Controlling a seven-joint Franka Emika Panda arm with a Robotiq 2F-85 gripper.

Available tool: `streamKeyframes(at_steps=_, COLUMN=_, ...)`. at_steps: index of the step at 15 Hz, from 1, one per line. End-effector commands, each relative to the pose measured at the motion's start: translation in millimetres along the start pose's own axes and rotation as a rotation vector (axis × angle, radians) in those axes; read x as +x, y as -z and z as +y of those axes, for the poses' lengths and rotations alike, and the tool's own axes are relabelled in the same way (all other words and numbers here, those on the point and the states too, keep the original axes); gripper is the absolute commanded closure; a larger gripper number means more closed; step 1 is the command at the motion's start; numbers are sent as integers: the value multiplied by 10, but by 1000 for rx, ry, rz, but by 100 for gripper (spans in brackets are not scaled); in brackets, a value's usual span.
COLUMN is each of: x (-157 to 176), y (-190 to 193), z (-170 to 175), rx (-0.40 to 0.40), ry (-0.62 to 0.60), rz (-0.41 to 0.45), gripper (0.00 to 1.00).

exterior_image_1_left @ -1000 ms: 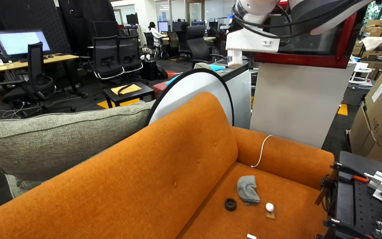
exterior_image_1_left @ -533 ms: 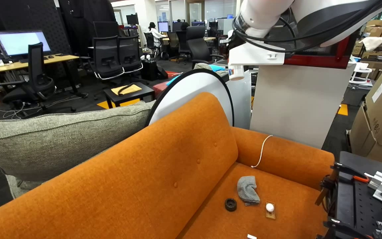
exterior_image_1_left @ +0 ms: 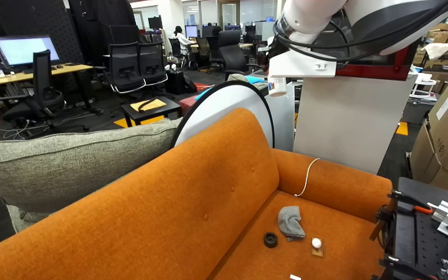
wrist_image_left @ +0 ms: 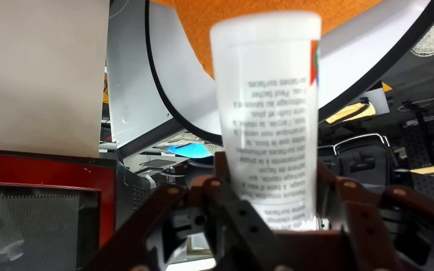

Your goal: Move a bottle from the top of the microwave to the storage box

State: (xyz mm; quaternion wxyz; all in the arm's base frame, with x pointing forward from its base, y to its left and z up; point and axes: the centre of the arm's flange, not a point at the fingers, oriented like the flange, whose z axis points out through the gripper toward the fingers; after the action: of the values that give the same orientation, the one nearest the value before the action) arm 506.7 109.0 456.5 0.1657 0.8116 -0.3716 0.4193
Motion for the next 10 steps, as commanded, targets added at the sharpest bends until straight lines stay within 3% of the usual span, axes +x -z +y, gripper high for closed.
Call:
streamKeyframes(at_steps=1, x=-2, y=-2, z=-1, rx=0, ry=0, rz=0, gripper=49)
streamKeyframes(at_steps=3, x=-2, y=-2, z=-1, rx=0, ry=0, rz=0, gripper=49)
streamKeyframes(at_steps=4, x=-3, y=-2, z=-1, rx=0, ry=0, rz=0, gripper=74)
streamKeyframes(at_steps=10, x=-537, y=73, z=-271, rx=67, ry=44, rz=-58, gripper=74)
